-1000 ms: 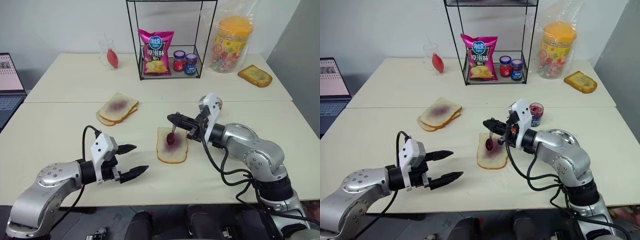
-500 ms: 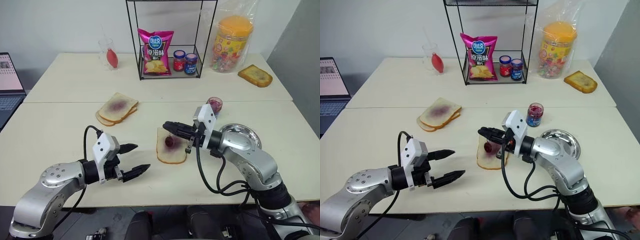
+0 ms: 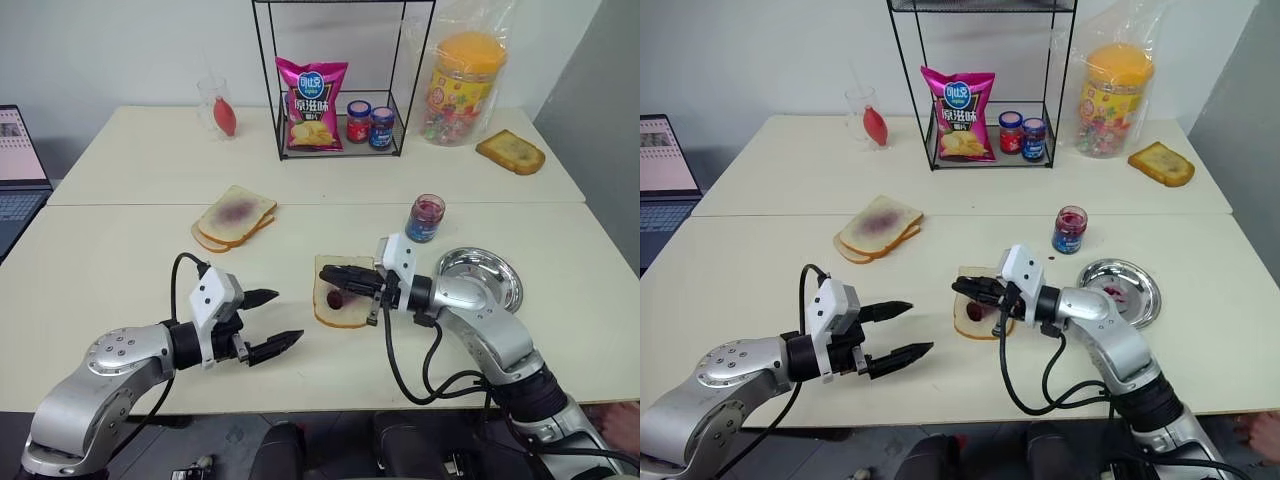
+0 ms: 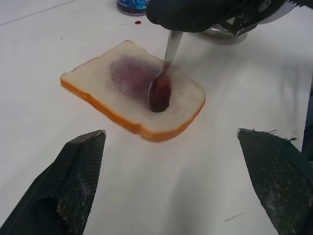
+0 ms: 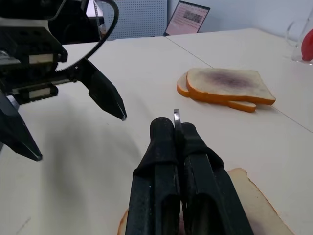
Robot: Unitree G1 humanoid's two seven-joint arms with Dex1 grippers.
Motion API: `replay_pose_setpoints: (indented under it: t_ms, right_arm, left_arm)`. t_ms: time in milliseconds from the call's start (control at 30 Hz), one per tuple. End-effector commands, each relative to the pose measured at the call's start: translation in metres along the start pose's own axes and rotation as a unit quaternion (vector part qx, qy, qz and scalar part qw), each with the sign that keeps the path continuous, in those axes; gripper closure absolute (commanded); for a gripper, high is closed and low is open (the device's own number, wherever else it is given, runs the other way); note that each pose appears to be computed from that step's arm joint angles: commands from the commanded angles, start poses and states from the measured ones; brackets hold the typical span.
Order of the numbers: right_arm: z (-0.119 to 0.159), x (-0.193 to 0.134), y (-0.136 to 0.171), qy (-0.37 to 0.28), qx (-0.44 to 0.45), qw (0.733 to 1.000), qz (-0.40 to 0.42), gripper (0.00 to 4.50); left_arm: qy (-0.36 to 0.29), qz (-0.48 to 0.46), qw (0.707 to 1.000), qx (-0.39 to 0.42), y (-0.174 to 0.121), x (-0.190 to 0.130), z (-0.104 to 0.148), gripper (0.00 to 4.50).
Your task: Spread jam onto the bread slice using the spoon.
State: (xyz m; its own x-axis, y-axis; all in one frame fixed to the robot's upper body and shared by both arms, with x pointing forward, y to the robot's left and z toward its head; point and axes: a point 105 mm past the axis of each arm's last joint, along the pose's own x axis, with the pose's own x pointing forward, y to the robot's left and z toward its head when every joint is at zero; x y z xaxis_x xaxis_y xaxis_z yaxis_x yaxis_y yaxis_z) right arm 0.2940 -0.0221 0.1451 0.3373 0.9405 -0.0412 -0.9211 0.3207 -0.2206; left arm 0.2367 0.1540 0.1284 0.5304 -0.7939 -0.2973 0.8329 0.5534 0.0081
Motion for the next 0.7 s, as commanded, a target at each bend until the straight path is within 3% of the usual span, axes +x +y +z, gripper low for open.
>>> replay_pose_setpoints:
  t_ms: [33,333,700]
  right_arm:
    - [0.01,-0.006,-0.024,-0.005,-0.047,0.998,-0.035,4.49]
    - [0.016,-0.009,-0.05,-0.009,-0.067,0.996,-0.063,4.49]
    - [0.036,-0.012,-0.054,-0.032,-0.057,0.995,-0.069,4.49]
  left_arm:
    - [-0.01,-0.006,1.0,0.023,-0.003,0.001,0.009,0.0]
    - [-0.011,-0.009,0.999,0.029,0.003,0.004,0.011,0.0]
    - [-0.011,-0.009,0.999,0.032,0.005,0.004,0.011,0.0]
